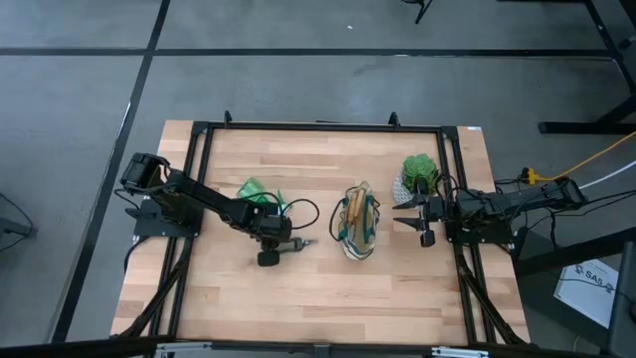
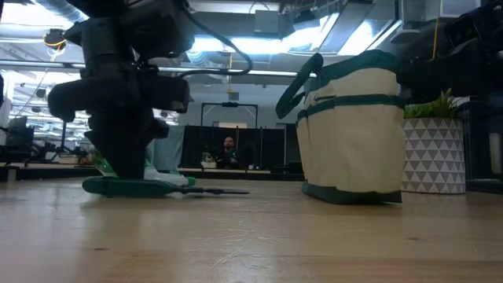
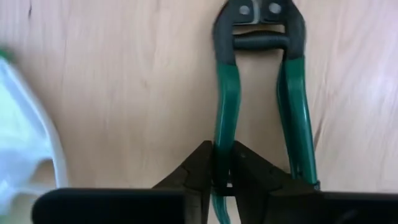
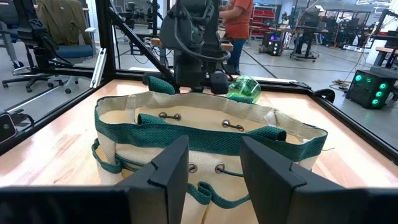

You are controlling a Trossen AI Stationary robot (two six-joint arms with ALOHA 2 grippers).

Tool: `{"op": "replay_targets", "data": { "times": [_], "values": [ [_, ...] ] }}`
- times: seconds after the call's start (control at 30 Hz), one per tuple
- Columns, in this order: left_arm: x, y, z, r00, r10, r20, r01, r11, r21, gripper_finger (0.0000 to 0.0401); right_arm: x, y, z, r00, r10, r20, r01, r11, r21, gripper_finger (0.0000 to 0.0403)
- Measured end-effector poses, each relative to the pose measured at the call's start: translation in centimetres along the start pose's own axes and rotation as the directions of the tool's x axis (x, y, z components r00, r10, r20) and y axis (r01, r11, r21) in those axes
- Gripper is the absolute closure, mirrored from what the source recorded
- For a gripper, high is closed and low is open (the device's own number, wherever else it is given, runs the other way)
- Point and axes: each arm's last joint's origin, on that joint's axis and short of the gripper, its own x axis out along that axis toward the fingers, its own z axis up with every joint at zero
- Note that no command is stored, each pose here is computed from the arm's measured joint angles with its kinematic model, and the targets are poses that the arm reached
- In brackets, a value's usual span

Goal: Pick & Place Garden tools in Gardening bag
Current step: Put the green scissors into the white gardening bag

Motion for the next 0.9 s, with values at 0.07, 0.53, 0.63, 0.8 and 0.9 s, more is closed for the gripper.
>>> {"op": "replay_targets", "data": {
  "times": [0.07,0.53,0.63,0.8,0.9],
  "values": [
    [0.0,0.0,0.1,1.000,0.002,0.009,-0.002,0.998,0.062,0.0358,0.0,0.0,0.0,1.000,0.000,0.000,0.000,1.000,0.000,0.0256],
    [0.0,1.4,1.1,0.997,0.031,0.071,-0.050,0.958,0.283,0.0379,0.0,0.0,0.0,1.000,0.000,0.000,0.000,1.000,0.000,0.0256],
    [0.0,1.7,1.2,0.997,0.029,0.070,-0.050,0.945,0.324,0.0380,0.0,0.0,0.0,1.000,0.000,0.000,0.000,1.000,0.000,0.0256],
    [0.0,1.9,1.3,0.998,-0.007,0.058,-0.018,0.911,0.412,0.0381,0.0,0.0,0.0,1.000,0.000,0.000,0.000,1.000,0.000,0.0256],
    [-0.1,1.9,1.3,0.998,-0.012,0.060,-0.017,0.890,0.456,0.0382,0.0,0.0,0.0,1.000,0.000,0.000,0.000,1.000,0.000,0.0256]
  ]
}}
